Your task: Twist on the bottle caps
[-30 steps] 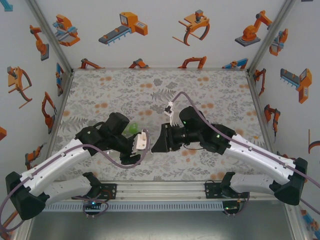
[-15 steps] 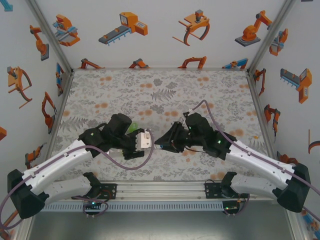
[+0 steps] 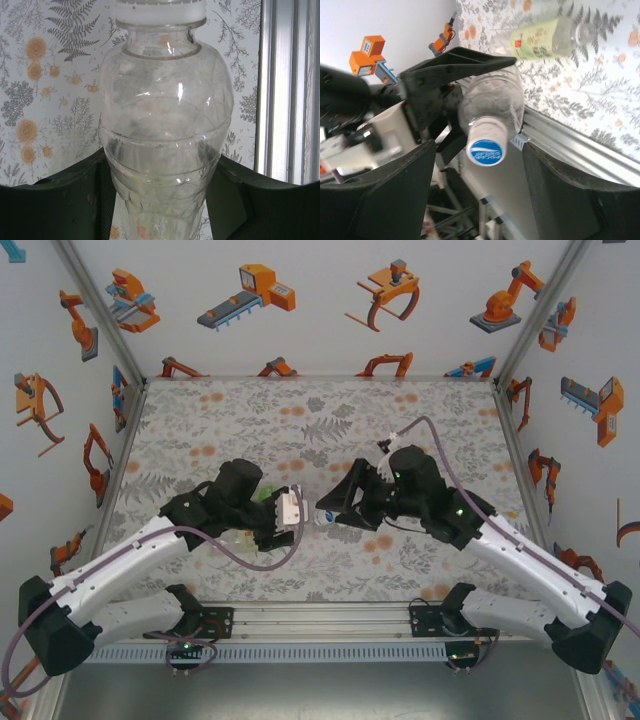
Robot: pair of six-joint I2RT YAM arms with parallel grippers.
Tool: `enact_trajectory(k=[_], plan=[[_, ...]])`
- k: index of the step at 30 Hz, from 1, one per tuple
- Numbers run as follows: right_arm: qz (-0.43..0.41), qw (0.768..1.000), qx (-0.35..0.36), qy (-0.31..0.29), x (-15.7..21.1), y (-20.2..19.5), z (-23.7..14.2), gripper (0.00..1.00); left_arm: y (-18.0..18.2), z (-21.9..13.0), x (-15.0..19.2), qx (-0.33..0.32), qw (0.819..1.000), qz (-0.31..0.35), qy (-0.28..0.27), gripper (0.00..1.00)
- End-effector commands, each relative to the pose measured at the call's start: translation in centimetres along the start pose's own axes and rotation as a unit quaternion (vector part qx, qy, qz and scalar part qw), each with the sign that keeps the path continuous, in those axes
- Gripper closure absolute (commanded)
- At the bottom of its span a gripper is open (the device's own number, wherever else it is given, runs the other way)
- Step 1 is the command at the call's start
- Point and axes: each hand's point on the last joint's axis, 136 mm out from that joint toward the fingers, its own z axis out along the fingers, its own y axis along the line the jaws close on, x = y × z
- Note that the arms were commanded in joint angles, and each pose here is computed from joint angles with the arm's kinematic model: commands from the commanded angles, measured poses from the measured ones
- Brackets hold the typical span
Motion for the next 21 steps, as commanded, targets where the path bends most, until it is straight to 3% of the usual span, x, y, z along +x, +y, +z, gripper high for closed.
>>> enact_trajectory(k=[1,5,8,10,15,18,21], plan=[[-0.154,0.988,-0.007,-0.02,-0.6,2.1,-2.6,0.35,-0.6,-0.4,-1.5,0.031,0.999,-0.016,-0.025,1.0],[-0.325,0.944,-0.04,-0.03,-0.7,4.5,-3.7,0.38,-1.4,-0.4,-1.7,0.064,0.997,-0.039,-0.024,1.0],[-0.466,0.879,-0.094,-0.034,0.6,6.3,-4.7,0.42,-2.3,-0.5,-2.1,0.092,0.994,-0.054,-0.03,1.0],[-0.554,0.821,-0.131,-0.035,1.8,7.1,-5.6,0.44,-2.9,-0.6,-2.3,0.11,0.991,-0.063,-0.036,1.0],[-0.681,0.702,-0.206,-0.019,5.2,7.4,-6.8,0.4,-3.6,-0.3,-2.1,0.13,0.988,-0.073,-0.045,1.0],[-0.701,0.676,-0.227,-0.004,6.3,6.7,-6.4,0.37,-3.6,-0.3,-2.4,0.136,0.987,-0.076,-0.048,1.0],[-0.698,0.678,-0.23,0.005,6.5,5.9,-5.3,0.37,-3.7,-0.3,-2.7,0.14,0.986,-0.073,-0.054,1.0]])
